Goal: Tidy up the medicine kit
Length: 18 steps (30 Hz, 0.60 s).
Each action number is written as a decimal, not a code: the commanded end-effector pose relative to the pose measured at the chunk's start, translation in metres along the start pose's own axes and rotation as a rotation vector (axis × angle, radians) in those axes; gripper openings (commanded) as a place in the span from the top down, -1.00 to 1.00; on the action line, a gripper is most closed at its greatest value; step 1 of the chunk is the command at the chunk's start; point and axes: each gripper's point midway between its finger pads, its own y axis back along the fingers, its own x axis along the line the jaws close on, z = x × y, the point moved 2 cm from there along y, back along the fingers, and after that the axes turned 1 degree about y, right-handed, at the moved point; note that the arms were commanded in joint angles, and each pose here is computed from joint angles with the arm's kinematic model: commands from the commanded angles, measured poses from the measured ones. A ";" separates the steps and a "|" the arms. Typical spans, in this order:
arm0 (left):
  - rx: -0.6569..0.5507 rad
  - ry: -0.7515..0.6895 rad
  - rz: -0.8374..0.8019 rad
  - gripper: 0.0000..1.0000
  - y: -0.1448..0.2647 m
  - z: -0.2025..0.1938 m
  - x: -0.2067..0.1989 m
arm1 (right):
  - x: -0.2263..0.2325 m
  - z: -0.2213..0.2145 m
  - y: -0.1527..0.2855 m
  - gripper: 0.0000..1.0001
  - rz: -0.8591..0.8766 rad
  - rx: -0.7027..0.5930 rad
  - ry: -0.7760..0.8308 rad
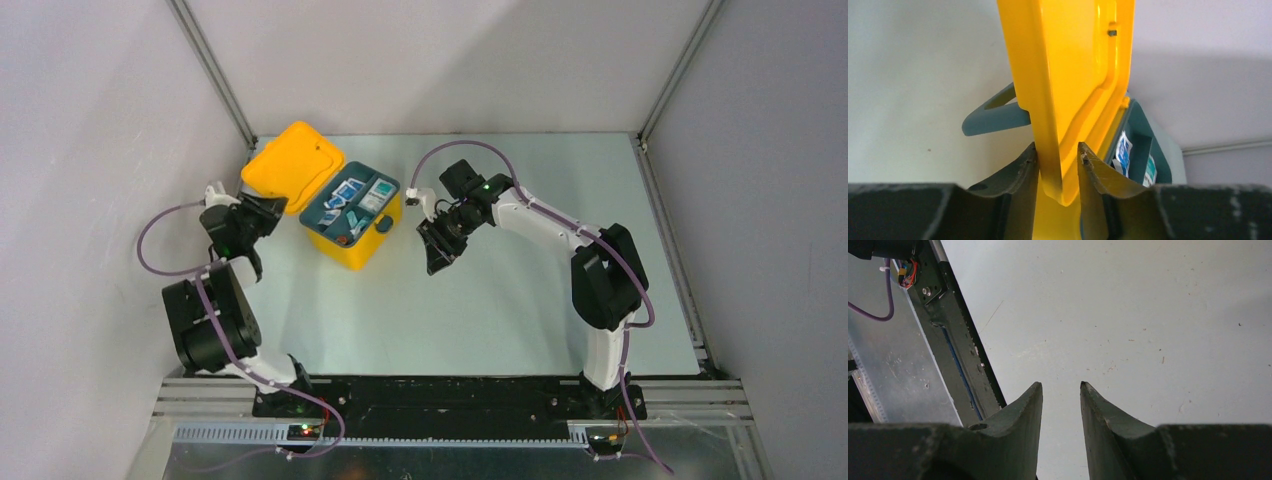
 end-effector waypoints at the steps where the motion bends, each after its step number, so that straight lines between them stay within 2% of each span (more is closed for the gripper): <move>1: -0.073 -0.360 -0.212 0.18 0.018 0.005 -0.065 | -0.002 0.005 0.002 0.23 -0.009 -0.007 0.018; 4: -0.104 -0.554 -0.266 -0.14 0.034 -0.007 -0.087 | -0.001 0.005 0.001 0.23 -0.006 -0.006 0.017; 6: -0.090 -0.638 -0.315 -0.23 0.040 -0.021 -0.105 | -0.001 0.005 0.000 0.23 -0.005 -0.004 0.016; 13: -0.009 -0.761 -0.379 -0.39 0.045 -0.047 -0.117 | 0.002 0.005 0.001 0.23 -0.008 -0.002 0.026; 18: 0.130 -0.887 -0.502 -0.46 0.057 -0.080 -0.127 | 0.001 0.005 0.006 0.23 -0.023 -0.009 0.028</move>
